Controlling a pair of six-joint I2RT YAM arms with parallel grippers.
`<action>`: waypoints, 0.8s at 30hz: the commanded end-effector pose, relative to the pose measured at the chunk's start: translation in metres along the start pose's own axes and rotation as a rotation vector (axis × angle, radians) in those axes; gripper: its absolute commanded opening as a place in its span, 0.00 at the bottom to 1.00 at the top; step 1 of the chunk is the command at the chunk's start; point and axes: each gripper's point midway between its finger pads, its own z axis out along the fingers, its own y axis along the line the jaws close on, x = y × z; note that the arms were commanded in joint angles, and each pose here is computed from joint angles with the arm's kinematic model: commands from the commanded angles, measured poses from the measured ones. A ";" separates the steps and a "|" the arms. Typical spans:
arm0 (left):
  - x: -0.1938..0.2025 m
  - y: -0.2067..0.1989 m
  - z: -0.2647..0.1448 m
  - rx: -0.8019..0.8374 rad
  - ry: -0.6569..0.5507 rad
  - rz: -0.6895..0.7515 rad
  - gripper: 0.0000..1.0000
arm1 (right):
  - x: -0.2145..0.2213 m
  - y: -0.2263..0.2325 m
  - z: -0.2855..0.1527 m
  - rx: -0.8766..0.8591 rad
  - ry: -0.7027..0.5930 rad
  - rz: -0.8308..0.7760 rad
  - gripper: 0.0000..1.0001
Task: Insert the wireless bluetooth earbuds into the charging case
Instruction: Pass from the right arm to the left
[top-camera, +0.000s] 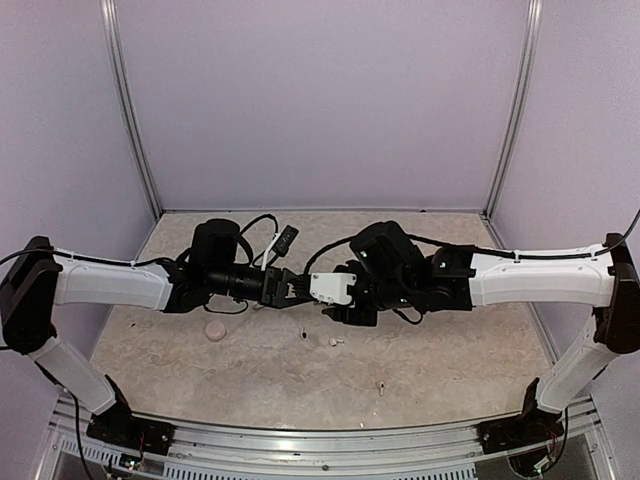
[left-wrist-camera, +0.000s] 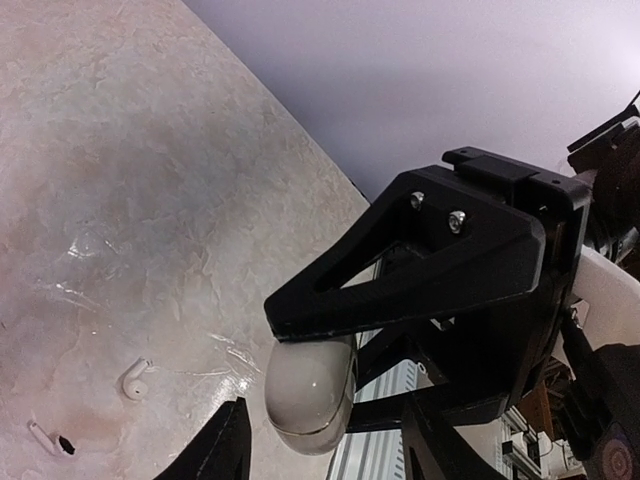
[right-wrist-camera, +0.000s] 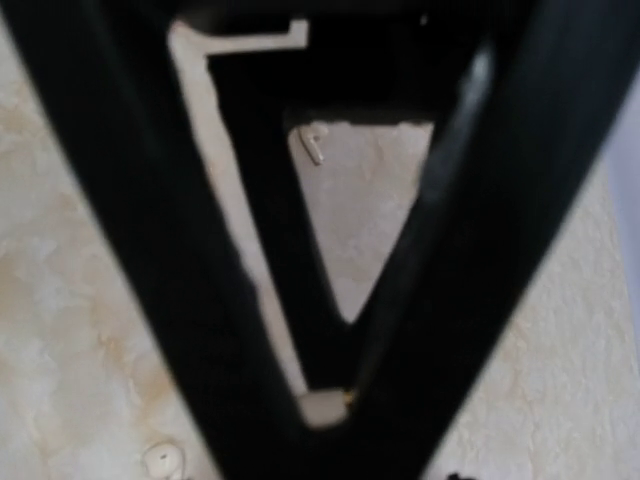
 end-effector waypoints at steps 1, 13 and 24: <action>-0.009 -0.008 0.008 0.026 -0.011 0.039 0.50 | -0.019 -0.011 -0.017 0.047 -0.047 -0.017 0.37; -0.007 -0.013 0.017 0.040 -0.001 0.052 0.39 | -0.019 -0.015 -0.018 0.071 -0.044 -0.015 0.37; -0.014 -0.020 0.016 0.051 -0.018 0.079 0.22 | -0.022 -0.021 -0.027 0.112 -0.076 -0.001 0.45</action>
